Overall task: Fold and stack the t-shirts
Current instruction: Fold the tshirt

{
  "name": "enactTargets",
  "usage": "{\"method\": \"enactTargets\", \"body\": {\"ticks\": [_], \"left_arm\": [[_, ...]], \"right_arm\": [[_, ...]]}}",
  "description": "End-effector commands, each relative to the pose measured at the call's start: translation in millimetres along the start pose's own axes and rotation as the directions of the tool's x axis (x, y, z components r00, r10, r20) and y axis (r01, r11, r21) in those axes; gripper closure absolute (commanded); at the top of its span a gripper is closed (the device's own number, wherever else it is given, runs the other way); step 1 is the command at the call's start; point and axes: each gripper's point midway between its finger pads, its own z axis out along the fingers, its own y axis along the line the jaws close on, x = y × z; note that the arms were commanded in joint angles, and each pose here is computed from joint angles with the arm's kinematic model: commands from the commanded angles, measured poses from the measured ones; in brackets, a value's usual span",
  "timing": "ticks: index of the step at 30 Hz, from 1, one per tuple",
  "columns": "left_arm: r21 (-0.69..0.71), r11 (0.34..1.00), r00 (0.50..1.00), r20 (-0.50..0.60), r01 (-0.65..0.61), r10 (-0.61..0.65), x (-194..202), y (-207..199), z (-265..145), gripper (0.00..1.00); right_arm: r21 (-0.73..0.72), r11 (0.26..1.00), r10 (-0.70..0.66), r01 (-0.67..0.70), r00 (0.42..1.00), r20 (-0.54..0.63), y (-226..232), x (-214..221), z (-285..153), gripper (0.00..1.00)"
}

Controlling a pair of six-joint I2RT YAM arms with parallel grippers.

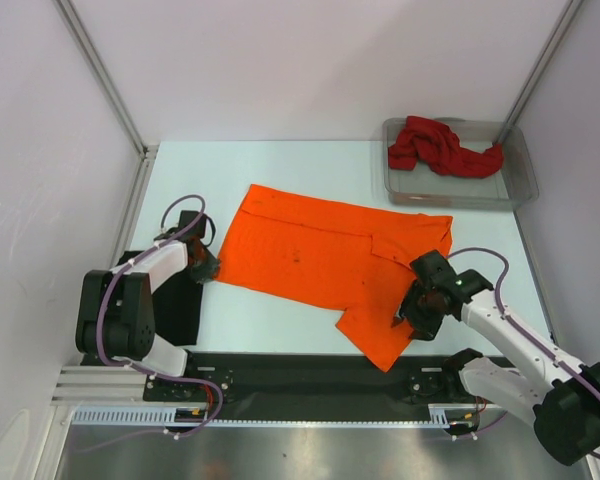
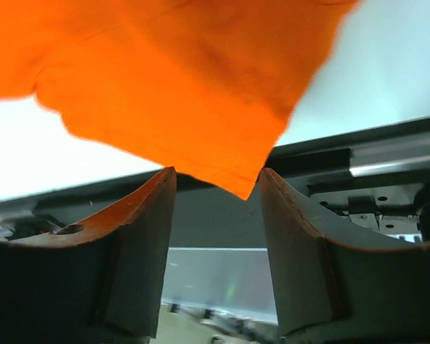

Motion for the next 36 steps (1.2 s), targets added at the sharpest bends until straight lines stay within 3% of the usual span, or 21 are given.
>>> {"method": "enactTargets", "body": {"ticks": [1,3,5,12,28,31,33,34,36], "left_arm": [[0.042,0.999,0.999,0.036,0.005,-0.006,-13.3,-11.6,0.5,0.85],[0.05,0.999,0.999,0.036,-0.021,0.019,-14.9,-14.0,0.5,0.97],[0.062,0.997,0.999,0.03,-0.038,0.036,-15.6,-17.6,0.9,0.99],[0.079,0.994,0.997,0.035,-0.069,0.066,-17.5,-21.1,0.1,1.0],[0.105,0.99,0.995,0.025,-0.095,0.093,-19.3,-28.4,-1.2,1.0],[0.101,0.99,0.995,0.023,-0.098,0.096,-18.2,-26.9,-0.7,1.0],[0.102,0.989,0.995,0.026,-0.103,0.1,-18.4,-26.6,-1.9,1.0],[0.097,0.99,0.994,0.026,-0.104,0.102,-17.7,-24.8,-1.4,1.0],[0.096,0.99,0.994,0.029,-0.106,0.103,-17.7,-23.4,-2.3,0.99]], "right_arm": [[0.056,0.988,0.145,-0.146,0.989,0.012,-14.0,-2.3,8.6,0.47],[0.074,0.98,0.186,-0.186,0.983,0.008,-20.6,-0.1,15.1,0.49],[0.101,0.971,0.216,-0.218,0.976,0.026,-29.9,-1.7,18.2,0.5],[0.106,0.967,0.231,-0.233,0.973,0.025,-39.9,-1.4,33.3,0.62],[0.084,0.965,0.247,-0.247,0.969,0.012,-36.5,-1.5,53.4,0.64],[0.099,0.962,0.255,-0.255,0.967,0.012,-39.8,0.0,54.9,0.71],[0.104,0.959,0.264,-0.264,0.964,0.013,-42.2,1.8,54.6,0.83],[0.105,0.958,0.268,-0.269,0.963,0.02,-43.9,1.9,52.5,0.96],[0.107,0.956,0.271,-0.273,0.962,0.029,-45.1,1.5,49.8,1.0]]}}
